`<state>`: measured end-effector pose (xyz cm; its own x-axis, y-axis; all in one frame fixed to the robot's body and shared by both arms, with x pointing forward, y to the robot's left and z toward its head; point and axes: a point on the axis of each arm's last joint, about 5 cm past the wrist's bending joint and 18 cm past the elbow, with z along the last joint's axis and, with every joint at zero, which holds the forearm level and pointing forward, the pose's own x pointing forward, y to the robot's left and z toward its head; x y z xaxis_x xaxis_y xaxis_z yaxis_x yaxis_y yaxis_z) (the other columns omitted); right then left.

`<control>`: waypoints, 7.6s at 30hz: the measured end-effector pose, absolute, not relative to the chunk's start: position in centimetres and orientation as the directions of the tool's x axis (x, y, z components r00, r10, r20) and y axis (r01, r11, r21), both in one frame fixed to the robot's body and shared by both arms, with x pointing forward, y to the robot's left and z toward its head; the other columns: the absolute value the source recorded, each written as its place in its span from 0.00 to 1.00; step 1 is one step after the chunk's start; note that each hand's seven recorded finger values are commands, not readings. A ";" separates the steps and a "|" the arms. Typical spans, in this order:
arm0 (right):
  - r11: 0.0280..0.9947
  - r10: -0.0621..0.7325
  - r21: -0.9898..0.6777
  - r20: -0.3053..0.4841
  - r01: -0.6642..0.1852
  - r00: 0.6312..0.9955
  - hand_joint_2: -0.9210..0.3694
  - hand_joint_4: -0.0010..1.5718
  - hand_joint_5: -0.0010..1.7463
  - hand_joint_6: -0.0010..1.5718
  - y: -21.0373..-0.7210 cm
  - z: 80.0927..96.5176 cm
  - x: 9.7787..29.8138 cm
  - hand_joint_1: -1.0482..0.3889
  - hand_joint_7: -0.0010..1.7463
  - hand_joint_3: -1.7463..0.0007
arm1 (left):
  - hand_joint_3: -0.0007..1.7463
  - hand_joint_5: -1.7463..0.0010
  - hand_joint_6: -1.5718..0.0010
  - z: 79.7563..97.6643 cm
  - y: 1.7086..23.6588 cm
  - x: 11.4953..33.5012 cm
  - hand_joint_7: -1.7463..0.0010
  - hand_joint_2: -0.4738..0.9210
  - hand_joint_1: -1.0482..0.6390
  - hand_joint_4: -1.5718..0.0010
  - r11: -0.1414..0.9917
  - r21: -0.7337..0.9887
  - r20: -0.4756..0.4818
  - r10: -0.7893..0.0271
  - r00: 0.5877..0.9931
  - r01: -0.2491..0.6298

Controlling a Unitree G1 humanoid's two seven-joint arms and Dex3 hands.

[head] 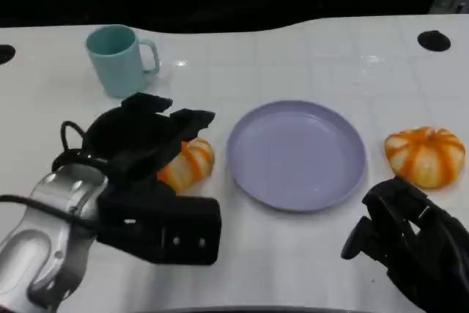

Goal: Grasp the bread from the table and place it into the plate.

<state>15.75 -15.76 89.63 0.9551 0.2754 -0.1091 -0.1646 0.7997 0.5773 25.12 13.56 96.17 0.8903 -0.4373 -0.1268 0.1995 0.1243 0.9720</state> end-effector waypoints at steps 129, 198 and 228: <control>0.800 0.281 0.579 -0.131 -0.157 0.951 0.00 0.38 1.00 0.32 -16.2 89.5 14.3 0.38 0.88 0.86 | 0.10 0.07 0.50 93.5 0.8 31.7 0.62 0.99 0.51 0.57 0.268 0.909 -0.124 -0.555 0.822 0.319; 0.798 0.284 0.580 -0.124 -0.163 0.951 0.00 0.39 1.00 0.31 -16.1 89.7 14.7 0.37 0.89 0.85 | 0.27 0.00 0.64 90.5 12.5 24.1 0.02 1.00 0.26 0.51 0.525 -0.750 0.107 -0.506 0.856 0.404; 0.810 0.275 0.564 -0.123 -0.161 0.954 0.00 0.35 1.00 0.28 -16.3 90.0 14.4 0.37 0.89 0.84 | 0.23 0.00 0.62 88.2 14.9 16.7 0.00 1.00 0.27 0.48 0.634 -0.758 -0.112 -0.362 0.925 0.156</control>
<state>14.39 -16.26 90.03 0.9537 0.2747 -0.1228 -0.1606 0.8099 0.5642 16.68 14.94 88.17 0.9255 -0.3618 -0.1124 0.1559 0.6339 -0.7575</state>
